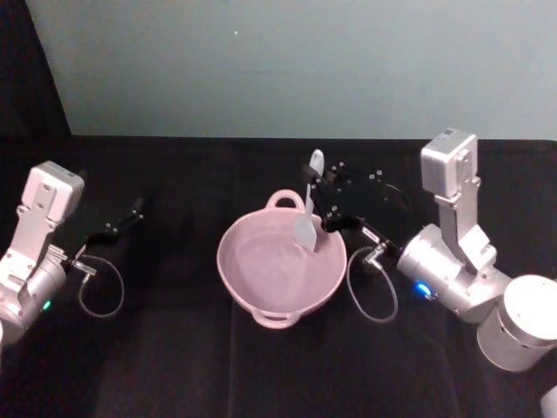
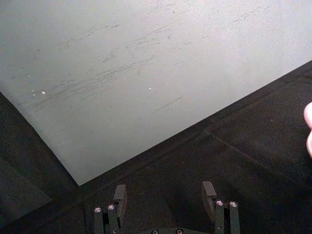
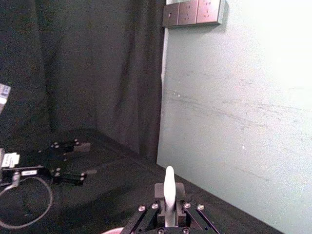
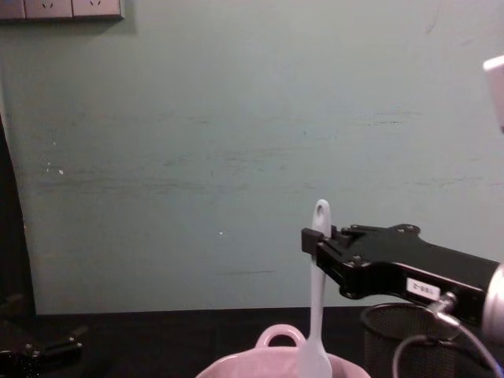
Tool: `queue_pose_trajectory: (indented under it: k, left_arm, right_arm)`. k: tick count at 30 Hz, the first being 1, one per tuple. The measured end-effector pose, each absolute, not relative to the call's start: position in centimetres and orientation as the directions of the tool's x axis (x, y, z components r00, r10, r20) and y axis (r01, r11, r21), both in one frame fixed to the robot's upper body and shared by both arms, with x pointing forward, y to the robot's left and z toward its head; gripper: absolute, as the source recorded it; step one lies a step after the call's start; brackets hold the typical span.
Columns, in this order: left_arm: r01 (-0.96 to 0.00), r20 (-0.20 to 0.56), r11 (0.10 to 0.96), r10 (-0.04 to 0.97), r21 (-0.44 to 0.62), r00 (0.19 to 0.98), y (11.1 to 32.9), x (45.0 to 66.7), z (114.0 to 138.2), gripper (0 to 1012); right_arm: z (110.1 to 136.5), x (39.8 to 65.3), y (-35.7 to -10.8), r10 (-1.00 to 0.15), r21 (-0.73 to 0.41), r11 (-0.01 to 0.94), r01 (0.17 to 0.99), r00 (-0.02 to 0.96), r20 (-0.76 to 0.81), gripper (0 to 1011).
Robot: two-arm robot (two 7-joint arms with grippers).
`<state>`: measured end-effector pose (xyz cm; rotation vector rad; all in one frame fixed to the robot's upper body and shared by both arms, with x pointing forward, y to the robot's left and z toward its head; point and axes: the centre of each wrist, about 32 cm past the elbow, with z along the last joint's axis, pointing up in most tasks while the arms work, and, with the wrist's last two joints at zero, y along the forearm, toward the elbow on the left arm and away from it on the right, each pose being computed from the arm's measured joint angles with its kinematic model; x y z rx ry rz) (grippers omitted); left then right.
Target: Use the one hand to pick up the spoon and stir the clear water in the bowl.
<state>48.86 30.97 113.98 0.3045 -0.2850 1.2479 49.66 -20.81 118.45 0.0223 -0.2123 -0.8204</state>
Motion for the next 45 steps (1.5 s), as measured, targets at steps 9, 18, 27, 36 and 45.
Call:
queue_pose_trajectory:
  k: [9,18,27,36,45]
  left_arm:
    - [-0.955,0.374,0.287,0.88,0.07,0.292,31.0,48.9,114.0,1011]
    - [-0.955,0.374,0.287,0.88,0.07,0.292,31.0,48.9,114.0,1011]
    - [-0.955,0.374,0.287,0.88,0.07,0.292,31.0,48.9,114.0,1011]
    - [-0.955,0.374,0.287,0.88,0.07,0.292,31.0,48.9,114.0,1011]
    - [-0.955,0.374,0.287,0.88,0.07,0.292,31.0,48.9,114.0,1011]
  right_arm:
    - [118.8,47.6,-21.2,-0.695,0.067,0.718,0.692,0.71,0.116,125]
    - [119.0,46.7,-19.6,-0.648,0.063,0.761,0.645,0.76,0.055,125]
    - [118.8,47.7,-17.2,-0.65,0.089,0.759,0.645,0.757,0.06,125]
    - [117.8,49.7,-16.4,-0.711,0.101,0.703,0.704,0.696,0.1,125]
    - [117.6,50.0,-17.5,-0.753,0.099,0.657,0.748,0.641,0.153,125]
